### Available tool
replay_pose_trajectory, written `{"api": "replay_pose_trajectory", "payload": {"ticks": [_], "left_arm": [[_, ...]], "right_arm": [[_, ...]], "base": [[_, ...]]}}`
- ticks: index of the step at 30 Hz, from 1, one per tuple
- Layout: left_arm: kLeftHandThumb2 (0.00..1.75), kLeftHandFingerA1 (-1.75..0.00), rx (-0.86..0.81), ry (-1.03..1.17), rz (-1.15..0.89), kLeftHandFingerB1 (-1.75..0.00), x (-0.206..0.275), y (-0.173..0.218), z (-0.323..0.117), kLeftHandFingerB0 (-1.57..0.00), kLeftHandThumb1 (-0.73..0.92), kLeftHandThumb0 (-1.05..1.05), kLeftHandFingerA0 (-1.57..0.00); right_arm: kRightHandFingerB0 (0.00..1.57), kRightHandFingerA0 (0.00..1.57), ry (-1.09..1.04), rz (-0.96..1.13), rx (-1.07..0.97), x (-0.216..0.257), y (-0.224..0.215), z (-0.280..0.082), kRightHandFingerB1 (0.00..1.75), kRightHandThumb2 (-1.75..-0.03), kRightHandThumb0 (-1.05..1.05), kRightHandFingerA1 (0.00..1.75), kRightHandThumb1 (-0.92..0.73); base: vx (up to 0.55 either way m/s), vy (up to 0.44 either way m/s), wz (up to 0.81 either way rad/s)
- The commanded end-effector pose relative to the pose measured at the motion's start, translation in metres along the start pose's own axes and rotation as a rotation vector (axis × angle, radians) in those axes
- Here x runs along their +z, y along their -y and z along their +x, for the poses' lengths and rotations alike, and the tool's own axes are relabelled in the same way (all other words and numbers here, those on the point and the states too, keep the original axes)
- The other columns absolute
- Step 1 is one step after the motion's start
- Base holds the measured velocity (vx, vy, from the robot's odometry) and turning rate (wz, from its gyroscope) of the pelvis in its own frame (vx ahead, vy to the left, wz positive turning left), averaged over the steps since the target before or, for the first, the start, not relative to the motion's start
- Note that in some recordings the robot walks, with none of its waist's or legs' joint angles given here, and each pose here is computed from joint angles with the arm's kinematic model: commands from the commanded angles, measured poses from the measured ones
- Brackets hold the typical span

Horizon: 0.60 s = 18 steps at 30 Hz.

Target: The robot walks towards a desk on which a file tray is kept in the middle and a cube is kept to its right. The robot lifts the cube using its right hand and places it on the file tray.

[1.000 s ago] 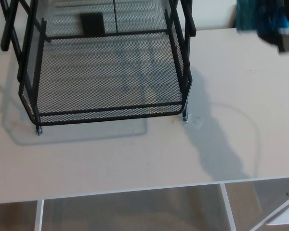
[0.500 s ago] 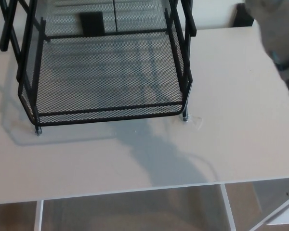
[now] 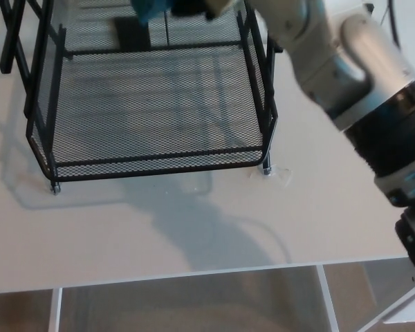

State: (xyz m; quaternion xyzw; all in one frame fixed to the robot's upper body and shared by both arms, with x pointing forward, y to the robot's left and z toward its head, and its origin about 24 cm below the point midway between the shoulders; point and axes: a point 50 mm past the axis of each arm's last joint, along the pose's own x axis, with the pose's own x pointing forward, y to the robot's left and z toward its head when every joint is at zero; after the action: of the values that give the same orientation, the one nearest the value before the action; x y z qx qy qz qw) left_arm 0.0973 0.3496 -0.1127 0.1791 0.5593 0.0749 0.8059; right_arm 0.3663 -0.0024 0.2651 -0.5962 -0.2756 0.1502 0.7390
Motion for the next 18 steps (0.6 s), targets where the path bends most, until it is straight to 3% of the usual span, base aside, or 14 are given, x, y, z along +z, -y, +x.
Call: {"api": "replay_pose_trajectory", "payload": {"ticks": [1,2,3,5,6,8,9,12,13,14,15,16,17,18], "left_arm": [[1.39,-1.04,0.013,-0.020,0.062,-0.98,-0.006,0.000,-0.001,-0.53,0.47,-1.05,-0.67],[1.39,-1.04,0.012,-0.020,0.063,-0.98,-0.006,0.000,-0.001,-0.53,0.47,-1.05,-0.67],[1.51,-1.05,0.011,-0.021,0.063,-0.84,-0.007,0.001,-0.001,-0.28,0.50,-1.05,-0.65],[1.50,-1.08,0.005,-0.011,0.099,-0.83,-0.007,0.000,-0.001,-0.23,0.47,-1.05,-0.70],[1.50,-1.08,0.004,-0.010,0.098,-0.83,-0.007,0.001,-0.001,-0.23,0.47,-1.05,-0.70],[1.50,-1.07,0.010,-0.018,0.090,-0.80,-0.006,0.001,-0.001,-0.20,0.47,-1.05,-0.69],[1.49,-1.08,0.007,-0.014,0.083,-0.82,-0.006,0.002,-0.001,-0.20,0.45,-1.05,-0.71],[1.50,-1.05,-0.001,-0.007,0.083,-0.79,-0.004,0.001,-0.001,-0.15,0.48,-1.04,-0.67],[1.40,-1.05,-0.003,-0.008,0.067,-0.97,-0.004,0.001,-0.001,-0.52,0.45,-1.05,-0.67],[1.39,-1.05,-0.005,-0.015,0.075,-0.97,-0.004,0.001,-0.001,-0.52,0.45,-1.05,-0.67],[1.48,-1.05,0.002,-0.021,0.088,-0.78,-0.004,0.001,0.000,-0.16,0.44,-1.05,-0.69],[1.40,-1.05,0.007,-0.022,0.089,-0.98,-0.004,0.001,0.000,-0.53,0.44,-1.05,-0.69],[1.40,-1.05,0.009,-0.021,0.086,-0.98,-0.004,0.001,0.000,-0.53,0.44,-1.05,-0.69],[1.47,-1.02,0.008,-0.017,0.105,-0.79,-0.006,0.001,-0.001,-0.19,0.42,-1.05,-0.61]], "right_arm": [[0.91,0.80,-0.078,-0.069,0.464,-0.010,-0.073,-0.015,0.58,-0.57,-0.36,1.02,-0.57],[0.91,0.80,-0.079,-0.069,0.466,-0.010,-0.074,-0.015,0.58,-0.57,-0.36,1.02,-0.57],[0.88,0.77,-0.081,-0.079,0.482,-0.013,-0.074,-0.016,0.60,-0.58,-0.38,1.18,-0.60],[0.87,0.72,-0.092,-0.077,0.490,-0.014,-0.069,-0.013,0.60,-0.58,-0.41,0.93,-0.60],[0.87,0.72,-0.092,-0.079,0.491,-0.014,-0.069,-0.013,0.60,-0.58,-0.41,0.93,-0.60],[0.91,0.76,-0.089,-0.061,0.481,-0.015,-0.067,-0.011,0.64,-0.59,-0.39,1.23,-0.57],[0.88,0.75,-0.090,-0.069,0.474,-0.014,-0.066,-0.010,0.64,-0.58,-0.41,1.10,-0.59],[0.87,0.75,-0.100,-0.066,0.481,-0.013,-0.065,-0.009,0.63,-0.59,-0.42,1.05,-0.59],[0.87,0.77,-0.099,-0.062,0.487,-0.013,-0.064,-0.009,0.65,-0.58,-0.39,1.06,-0.60],[0.86,0.80,-0.099,-0.068,0.492,-0.013,-0.064,-0.008,0.62,-0.59,-0.38,1.04,-0.62],[0.84,0.77,-0.110,-0.050,0.502,-0.013,-0.064,-0.008,0.59,-0.59,-0.36,0.99,-0.63],[0.83,0.81,-0.114,-0.049,0.504,-0.014,-0.063,-0.008,0.57,-0.62,-0.31,1.14,-0.66],[0.83,0.81,-0.112,-0.060,0.501,-0.014,-0.062,-0.008,0.57,-0.62,-0.31,1.14,-0.66],[0.83,0.77,-0.116,-0.050,0.506,-0.015,-0.062,-0.007,0.52,-0.61,-0.29,1.04,-0.68]], "base": [[0.00,0.000,0.00],[0.00,0.000,0.00],[0.00,0.000,0.00],[0.00,0.000,0.00],[0.00,0.000,0.00],[0.00,0.000,0.00],[0.00,0.000,0.00],[0.00,0.000,0.00],[0.00,0.000,0.00],[0.00,0.000,0.00],[0.00,0.000,0.00],[0.00,0.000,0.00],[0.00,0.000,0.00],[0.00,0.000,0.00]]}}
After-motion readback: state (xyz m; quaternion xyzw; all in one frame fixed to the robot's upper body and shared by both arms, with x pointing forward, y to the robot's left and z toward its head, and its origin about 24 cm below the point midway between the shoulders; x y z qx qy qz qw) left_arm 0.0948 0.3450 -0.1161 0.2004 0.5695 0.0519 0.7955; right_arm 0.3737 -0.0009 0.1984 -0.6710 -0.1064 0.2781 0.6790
